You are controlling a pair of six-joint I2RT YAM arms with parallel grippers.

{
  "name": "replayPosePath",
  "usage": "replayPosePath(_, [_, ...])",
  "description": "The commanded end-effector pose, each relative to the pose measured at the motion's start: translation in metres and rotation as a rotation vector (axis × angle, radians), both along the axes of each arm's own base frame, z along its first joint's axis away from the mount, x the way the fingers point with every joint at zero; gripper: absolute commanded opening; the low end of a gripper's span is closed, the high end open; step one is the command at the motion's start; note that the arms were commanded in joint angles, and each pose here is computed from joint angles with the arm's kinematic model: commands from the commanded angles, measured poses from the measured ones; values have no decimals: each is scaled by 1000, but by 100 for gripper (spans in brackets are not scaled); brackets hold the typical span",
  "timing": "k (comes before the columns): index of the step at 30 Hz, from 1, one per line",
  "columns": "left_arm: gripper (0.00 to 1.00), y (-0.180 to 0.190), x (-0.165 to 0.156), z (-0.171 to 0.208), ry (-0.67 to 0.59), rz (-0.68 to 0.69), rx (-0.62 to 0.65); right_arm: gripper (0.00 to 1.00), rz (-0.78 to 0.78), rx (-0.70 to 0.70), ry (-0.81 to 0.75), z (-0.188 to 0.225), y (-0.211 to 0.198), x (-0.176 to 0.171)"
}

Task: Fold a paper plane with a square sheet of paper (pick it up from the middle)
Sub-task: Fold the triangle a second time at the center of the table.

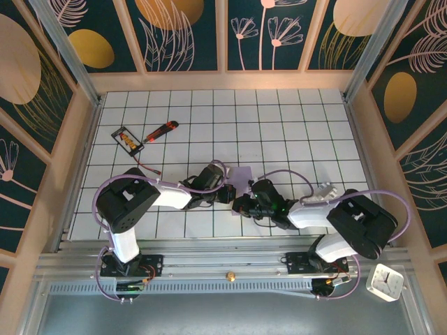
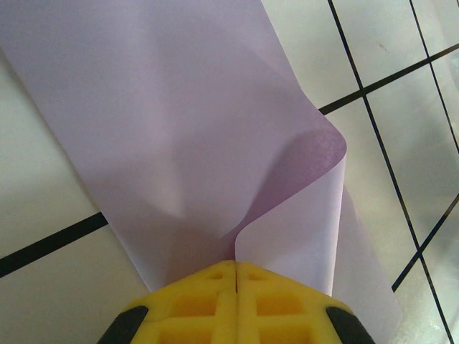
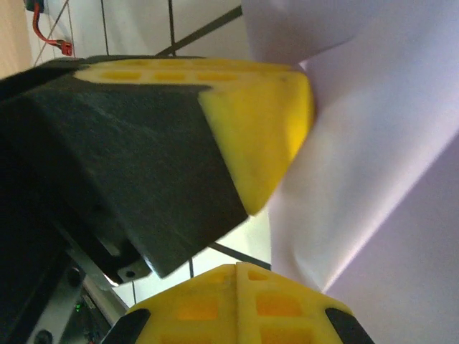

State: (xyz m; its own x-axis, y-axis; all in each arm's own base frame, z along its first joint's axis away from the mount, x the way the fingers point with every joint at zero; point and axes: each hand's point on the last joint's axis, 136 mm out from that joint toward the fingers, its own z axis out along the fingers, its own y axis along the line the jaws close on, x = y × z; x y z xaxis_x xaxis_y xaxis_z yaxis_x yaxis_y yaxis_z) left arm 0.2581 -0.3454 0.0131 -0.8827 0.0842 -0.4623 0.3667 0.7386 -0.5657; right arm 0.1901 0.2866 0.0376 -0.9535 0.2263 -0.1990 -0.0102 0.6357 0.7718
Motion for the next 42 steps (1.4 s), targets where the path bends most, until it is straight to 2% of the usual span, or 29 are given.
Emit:
replayPosePath(1, [0,49,-33,-64,166,30,228,0,19,11,-34,4,10,6])
replayPosePath(7, [0,50,-33,-64,164,27,232,0,22,-29,4,-16,6,4])
replayPosePath(16, [0,53,-32,-67,158,33,253,0,72,-116,141,-47,-12,-45])
replayPosePath(25, [0,54,-31,-68,157,33,269,0,128,-140,174,-46,-13,-64])
replayPosePath(28, [0,54,-31,-68,156,33,273,0,137,-86,109,-24,-6,-51])
replayPosePath(31, [0,54,-31,-68,157,30,272,0,103,-14,10,11,-7,-25])
replayPosePath(33, [0,55,-31,-69,160,29,275,0,52,-13,-40,25,-18,-4])
replayPosePath(38, [0,54,-31,-71,164,26,280,0,-80,-24,-55,28,-47,31])
replayPosePath(42, [0,53,-31,-71,163,23,282,0,-102,-26,-76,30,-46,50])
